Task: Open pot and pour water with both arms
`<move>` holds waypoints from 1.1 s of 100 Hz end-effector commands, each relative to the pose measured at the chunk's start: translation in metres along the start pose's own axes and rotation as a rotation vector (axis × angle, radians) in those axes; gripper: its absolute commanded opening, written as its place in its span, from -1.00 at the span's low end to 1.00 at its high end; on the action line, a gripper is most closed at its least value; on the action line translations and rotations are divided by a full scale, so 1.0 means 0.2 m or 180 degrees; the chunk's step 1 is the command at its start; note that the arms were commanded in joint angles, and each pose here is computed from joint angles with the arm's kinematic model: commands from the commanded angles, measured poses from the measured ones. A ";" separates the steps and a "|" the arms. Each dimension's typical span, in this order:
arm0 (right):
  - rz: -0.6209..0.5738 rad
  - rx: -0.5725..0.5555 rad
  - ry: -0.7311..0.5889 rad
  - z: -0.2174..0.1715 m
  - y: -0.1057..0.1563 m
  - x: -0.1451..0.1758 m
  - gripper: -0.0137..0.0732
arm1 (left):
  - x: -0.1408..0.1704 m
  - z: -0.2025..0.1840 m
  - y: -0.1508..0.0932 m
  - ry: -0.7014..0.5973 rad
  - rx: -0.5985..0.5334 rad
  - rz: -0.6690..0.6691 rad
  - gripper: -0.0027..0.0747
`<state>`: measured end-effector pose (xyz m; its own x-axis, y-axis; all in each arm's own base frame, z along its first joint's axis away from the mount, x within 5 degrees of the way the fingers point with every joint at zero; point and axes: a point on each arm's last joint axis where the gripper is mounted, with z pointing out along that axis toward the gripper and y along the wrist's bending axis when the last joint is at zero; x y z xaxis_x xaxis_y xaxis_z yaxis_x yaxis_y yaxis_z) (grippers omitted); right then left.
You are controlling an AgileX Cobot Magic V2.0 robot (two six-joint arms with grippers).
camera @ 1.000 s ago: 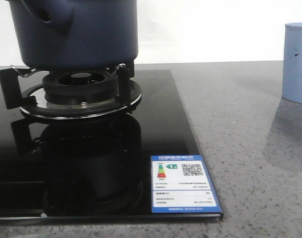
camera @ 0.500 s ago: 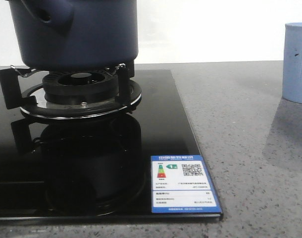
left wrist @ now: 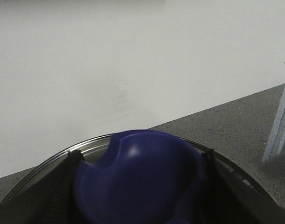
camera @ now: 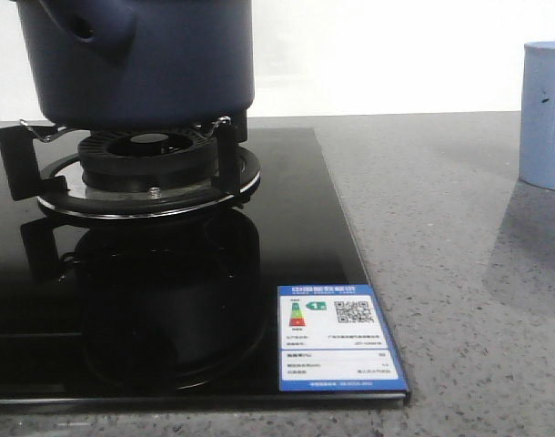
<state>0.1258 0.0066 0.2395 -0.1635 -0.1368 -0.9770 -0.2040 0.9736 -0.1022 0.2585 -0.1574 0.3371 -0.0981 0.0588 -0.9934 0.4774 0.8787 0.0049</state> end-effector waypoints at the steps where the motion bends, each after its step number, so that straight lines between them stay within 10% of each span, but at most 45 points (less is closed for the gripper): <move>1: 0.0028 -0.0048 -0.0148 0.00 0.00 -0.05 0.77 | -0.15 -0.04 0.01 -0.0542 -0.0095 -0.0013 -0.05; 49: 0.0028 -0.0048 -0.0148 0.00 0.00 -0.05 0.77 | -0.13 -0.04 0.01 -0.0386 -0.0043 -0.0011 -0.03; 75: 0.0028 -0.0048 -0.0148 0.00 0.00 -0.05 0.77 | -0.14 -0.05 0.01 -0.0430 -0.0049 -0.0013 0.48; 110: 0.0012 -0.0160 -0.0165 0.00 0.02 -0.05 0.77 | -0.35 -0.31 0.04 -0.1006 -0.0096 -0.0057 0.46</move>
<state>0.1257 0.0082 0.2395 -0.1617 -0.1389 -0.9770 -0.2166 0.9709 -0.1022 0.2315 -0.1402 0.3761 0.0143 -0.0155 -0.9998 0.4775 0.8786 -0.0068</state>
